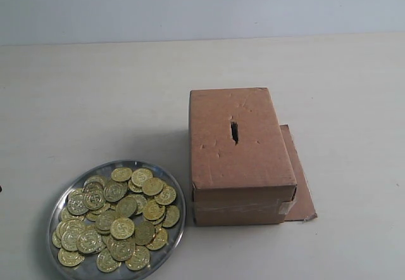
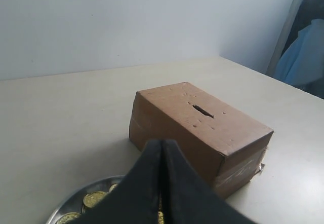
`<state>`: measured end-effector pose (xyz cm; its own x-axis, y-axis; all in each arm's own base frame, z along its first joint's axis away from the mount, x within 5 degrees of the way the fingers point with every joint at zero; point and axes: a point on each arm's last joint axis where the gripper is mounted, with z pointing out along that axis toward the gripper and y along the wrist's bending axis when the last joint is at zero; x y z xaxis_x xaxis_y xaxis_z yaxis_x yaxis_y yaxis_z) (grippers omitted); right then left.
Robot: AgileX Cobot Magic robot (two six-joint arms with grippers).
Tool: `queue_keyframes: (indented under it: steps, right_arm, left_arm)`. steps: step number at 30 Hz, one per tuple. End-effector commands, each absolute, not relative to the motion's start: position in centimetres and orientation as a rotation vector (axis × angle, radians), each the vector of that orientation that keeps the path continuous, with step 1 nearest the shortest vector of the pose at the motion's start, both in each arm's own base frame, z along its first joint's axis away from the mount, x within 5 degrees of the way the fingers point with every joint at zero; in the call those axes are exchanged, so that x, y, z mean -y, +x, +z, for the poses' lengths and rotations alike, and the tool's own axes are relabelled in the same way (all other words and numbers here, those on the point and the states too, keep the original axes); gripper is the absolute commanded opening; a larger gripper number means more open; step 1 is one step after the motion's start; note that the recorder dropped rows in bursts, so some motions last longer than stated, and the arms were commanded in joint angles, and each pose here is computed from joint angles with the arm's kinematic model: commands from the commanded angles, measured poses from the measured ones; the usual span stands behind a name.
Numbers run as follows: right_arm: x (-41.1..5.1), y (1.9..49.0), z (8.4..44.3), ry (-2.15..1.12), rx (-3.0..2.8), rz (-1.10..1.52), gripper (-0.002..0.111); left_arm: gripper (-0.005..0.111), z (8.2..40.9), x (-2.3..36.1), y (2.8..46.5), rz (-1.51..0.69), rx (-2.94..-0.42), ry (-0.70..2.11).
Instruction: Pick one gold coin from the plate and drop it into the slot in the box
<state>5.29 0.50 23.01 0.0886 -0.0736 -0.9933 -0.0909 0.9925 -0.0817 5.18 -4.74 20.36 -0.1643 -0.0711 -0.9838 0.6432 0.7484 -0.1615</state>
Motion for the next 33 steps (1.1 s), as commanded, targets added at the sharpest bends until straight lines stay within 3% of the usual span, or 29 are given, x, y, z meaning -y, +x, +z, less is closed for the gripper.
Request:
queue_keyframes:
  steps: [1,20,33]
  right_arm:
    - [-1.1,5.2,22.2,-0.238,-1.541,0.019,0.000]
    - [-0.5,5.5,19.0,-0.094,-1.738,0.068,0.000]
    - [-0.4,5.5,18.8,-0.111,-1.759,0.022,0.000]
  left_arm:
    - [0.001,20.3,4.7,5.1,-0.683,-1.628,0.453]
    - [0.001,20.3,4.7,5.1,-0.683,-1.628,0.453]
    - [0.001,20.3,4.7,5.1,-0.683,-1.628,0.453]
